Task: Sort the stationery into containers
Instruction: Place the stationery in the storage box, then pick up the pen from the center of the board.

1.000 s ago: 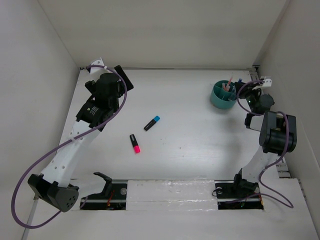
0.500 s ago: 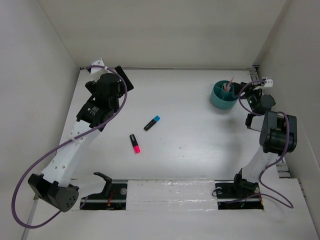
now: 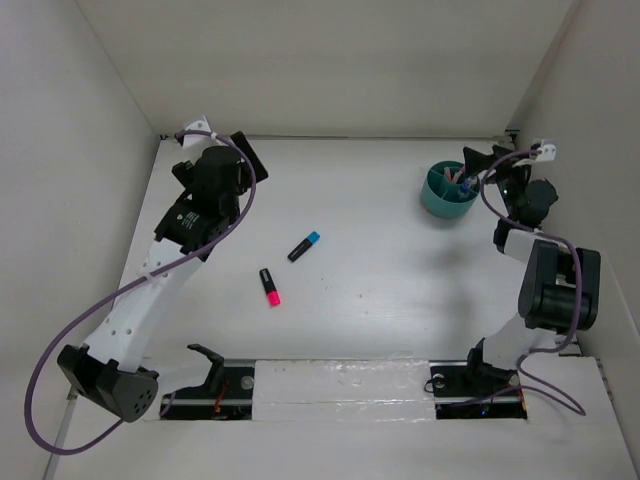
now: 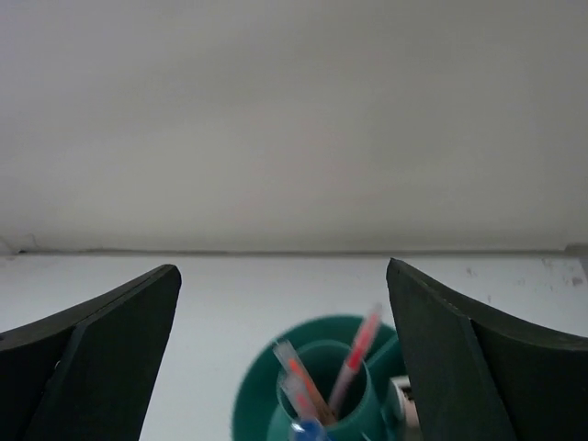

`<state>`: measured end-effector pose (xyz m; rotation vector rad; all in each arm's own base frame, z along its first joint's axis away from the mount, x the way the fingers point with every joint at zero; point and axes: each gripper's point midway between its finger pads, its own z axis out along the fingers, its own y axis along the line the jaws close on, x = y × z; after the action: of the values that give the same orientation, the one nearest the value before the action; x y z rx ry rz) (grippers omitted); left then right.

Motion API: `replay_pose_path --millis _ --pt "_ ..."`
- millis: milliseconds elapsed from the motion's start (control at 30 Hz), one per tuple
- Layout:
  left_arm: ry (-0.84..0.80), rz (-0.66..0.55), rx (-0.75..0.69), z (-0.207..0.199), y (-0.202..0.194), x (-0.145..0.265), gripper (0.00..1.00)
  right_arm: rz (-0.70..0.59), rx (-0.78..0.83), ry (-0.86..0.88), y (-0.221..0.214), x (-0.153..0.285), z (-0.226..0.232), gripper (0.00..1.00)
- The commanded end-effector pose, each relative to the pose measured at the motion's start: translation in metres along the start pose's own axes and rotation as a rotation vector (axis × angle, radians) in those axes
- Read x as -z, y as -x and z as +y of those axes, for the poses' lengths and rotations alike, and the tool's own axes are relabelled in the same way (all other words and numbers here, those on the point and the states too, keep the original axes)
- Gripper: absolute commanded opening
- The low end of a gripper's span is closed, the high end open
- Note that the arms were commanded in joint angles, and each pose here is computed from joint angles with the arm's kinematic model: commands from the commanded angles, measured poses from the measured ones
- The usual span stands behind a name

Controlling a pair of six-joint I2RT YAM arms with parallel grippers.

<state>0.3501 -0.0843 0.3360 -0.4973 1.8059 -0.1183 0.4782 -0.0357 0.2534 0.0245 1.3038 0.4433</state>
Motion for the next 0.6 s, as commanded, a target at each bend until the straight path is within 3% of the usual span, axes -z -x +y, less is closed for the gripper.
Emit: replay_pose_path --millis 0,67,100,133,200,233,267,300,333,433,500,533,567 --pt "-0.011 -0.011 -0.003 -0.004 0.000 -0.004 1.00 -0.040 0.080 0.014 0.051 -0.024 0.036 1.00" --pt "-0.011 -0.011 -0.003 -0.004 0.000 -0.004 1.00 -0.032 0.088 -0.059 0.061 -0.039 0.055 1.00" --pt "-0.007 -0.005 -0.009 -0.005 -0.002 -0.007 1.00 0.051 0.116 -0.120 0.052 -0.038 0.057 1.00" --pt "-0.007 -0.005 -0.009 -0.005 -0.002 -0.007 1.00 0.058 0.142 -0.264 0.056 -0.038 0.047 1.00" --pt "0.006 -0.002 -0.015 -0.004 -0.003 -0.008 1.00 0.095 0.173 -0.321 0.061 -0.051 0.091 1.00" --pt "0.033 0.003 -0.007 0.002 -0.005 -0.008 1.00 0.202 0.186 -0.395 0.042 -0.042 0.095 1.00" --pt "0.094 -0.013 -0.004 0.007 -0.001 -0.014 1.00 0.227 0.207 -0.490 0.040 -0.036 0.095 1.00" --pt "0.149 0.004 -0.021 0.017 -0.006 -0.013 1.00 0.240 0.187 -0.442 0.044 -0.042 0.129 1.00" --pt "0.192 0.002 -0.016 0.023 -0.006 -0.014 1.00 0.322 0.180 -0.431 0.022 -0.036 0.139 1.00" --pt "0.301 -0.013 0.011 0.037 -0.007 -0.016 1.00 0.395 0.132 -0.334 -0.008 -0.030 0.191 1.00" --pt "0.303 -0.028 0.029 0.036 -0.002 -0.015 1.00 0.430 0.099 -0.476 -0.046 -0.014 0.211 1.00" --pt "0.303 -0.029 0.038 0.036 -0.002 -0.015 1.00 0.429 0.122 -0.490 -0.045 -0.008 0.220 1.00" --pt "0.303 -0.029 0.038 0.036 -0.002 -0.015 1.00 0.480 0.115 -0.507 -0.072 -0.004 0.226 1.00"
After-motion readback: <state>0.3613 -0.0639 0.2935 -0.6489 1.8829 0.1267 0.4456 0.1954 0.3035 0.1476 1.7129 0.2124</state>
